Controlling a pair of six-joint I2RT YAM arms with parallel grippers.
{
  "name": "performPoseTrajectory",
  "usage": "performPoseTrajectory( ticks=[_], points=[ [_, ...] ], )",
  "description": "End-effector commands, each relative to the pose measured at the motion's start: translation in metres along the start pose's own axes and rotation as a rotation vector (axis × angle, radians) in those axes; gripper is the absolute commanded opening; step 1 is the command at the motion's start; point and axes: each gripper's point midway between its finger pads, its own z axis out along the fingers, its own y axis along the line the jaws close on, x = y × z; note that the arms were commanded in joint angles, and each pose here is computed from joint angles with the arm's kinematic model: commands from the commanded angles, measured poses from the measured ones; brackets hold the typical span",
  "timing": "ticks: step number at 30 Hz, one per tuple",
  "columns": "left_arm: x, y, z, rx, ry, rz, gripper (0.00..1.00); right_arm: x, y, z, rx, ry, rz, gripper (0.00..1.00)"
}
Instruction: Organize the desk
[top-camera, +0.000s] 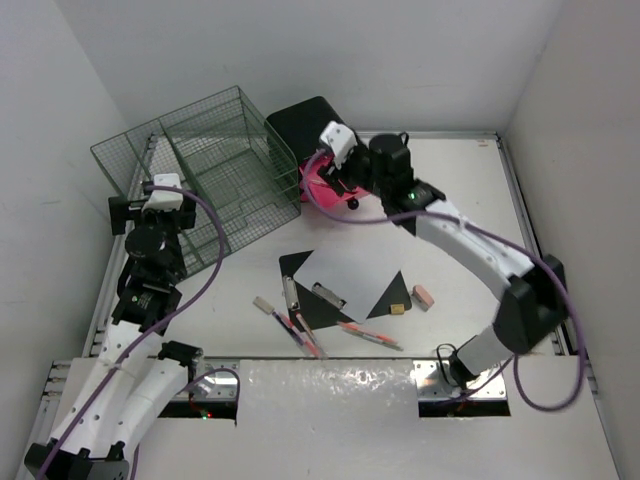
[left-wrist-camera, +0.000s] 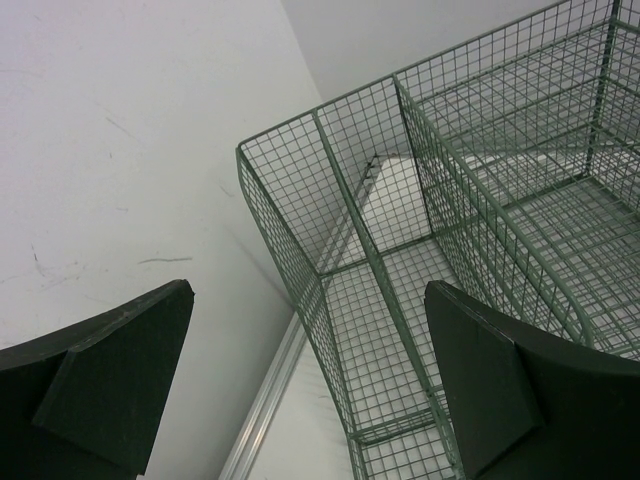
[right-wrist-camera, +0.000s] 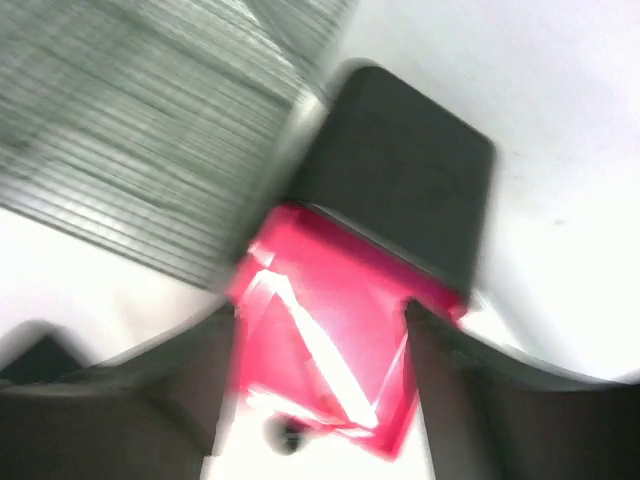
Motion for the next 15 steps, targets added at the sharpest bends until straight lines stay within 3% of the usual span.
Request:
performPoseTrajectory(
  ticks=[1,3,5,8,12,14,15],
  points=[
    [-0.009,0.001,-0.002,-0.003,-0.036,-0.038,0.99,0.019,0.069,-0.027,-0.03,0.043,0.27,0.55],
    [-0.008,-0.002,-0.001,0.009,-0.033,-0.037,1.0,0.03,0.115,-0.038,-0.089,0.111,0.283,0.48],
    [-0.008,-0.003,-0.001,0.011,-0.031,-0.036,1.0,0.065,0.164,-0.06,-0.192,0.278,0.343,0.48],
    [-0.009,-0.002,-0.002,0.011,-0.035,-0.042,1.0,0.086,0.236,-0.095,-0.393,0.337,0.448,0.59],
    [-0.011,0.001,-0.005,0.01,-0.043,-0.052,1.0,0.112,0.295,-0.121,-0.523,0.415,0.356,0.84],
    [-0.012,0.002,-0.006,0.009,-0.046,-0.059,0.99,0.127,0.318,-0.128,-0.571,0.489,0.279,0.82],
    [-0.013,0.003,-0.007,0.008,-0.047,-0.06,1.0,0.128,0.324,-0.129,-0.58,0.501,0.265,0.76]
  ],
)
